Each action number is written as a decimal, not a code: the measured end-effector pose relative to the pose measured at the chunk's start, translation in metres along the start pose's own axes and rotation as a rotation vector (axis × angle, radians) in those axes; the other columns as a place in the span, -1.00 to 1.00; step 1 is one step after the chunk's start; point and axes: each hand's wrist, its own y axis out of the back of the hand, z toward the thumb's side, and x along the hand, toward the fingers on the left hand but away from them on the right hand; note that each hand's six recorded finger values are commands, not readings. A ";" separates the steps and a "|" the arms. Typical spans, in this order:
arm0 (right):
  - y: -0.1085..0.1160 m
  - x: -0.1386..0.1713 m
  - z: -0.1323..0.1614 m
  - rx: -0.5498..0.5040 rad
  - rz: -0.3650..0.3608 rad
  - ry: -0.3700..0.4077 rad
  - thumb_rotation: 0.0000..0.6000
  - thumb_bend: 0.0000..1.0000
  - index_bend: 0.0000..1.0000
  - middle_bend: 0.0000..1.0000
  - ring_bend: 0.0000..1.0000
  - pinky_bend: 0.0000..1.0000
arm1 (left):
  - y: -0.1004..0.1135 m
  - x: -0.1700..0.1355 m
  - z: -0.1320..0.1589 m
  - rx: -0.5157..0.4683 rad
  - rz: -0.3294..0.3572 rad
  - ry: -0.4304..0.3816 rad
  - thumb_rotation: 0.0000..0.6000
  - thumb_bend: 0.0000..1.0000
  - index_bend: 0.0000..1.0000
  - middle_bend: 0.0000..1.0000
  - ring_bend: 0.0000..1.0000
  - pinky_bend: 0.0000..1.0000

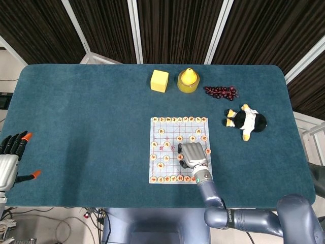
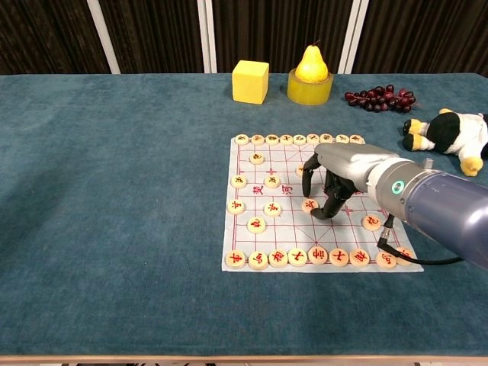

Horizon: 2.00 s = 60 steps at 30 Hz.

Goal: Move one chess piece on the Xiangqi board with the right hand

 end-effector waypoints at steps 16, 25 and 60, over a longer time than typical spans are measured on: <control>-0.005 -0.003 -0.001 -0.016 -0.002 -0.011 1.00 -0.23 0.13 1.00 1.00 1.00 | 0.001 0.000 0.000 -0.005 -0.001 0.000 1.00 -1.00 -1.00 -1.00 -1.00 -1.00; -0.004 -0.004 0.002 -0.032 -0.009 -0.005 1.00 -0.23 0.15 1.00 1.00 1.00 | 0.000 0.000 0.000 -0.008 -0.002 0.001 1.00 -1.00 -1.00 -1.00 -1.00 -1.00; 0.013 -0.023 -0.002 -0.039 -0.033 -0.044 1.00 -0.23 0.15 1.00 1.00 1.00 | -0.002 0.002 -0.001 -0.003 -0.009 0.020 1.00 -1.00 -1.00 -1.00 -1.00 -1.00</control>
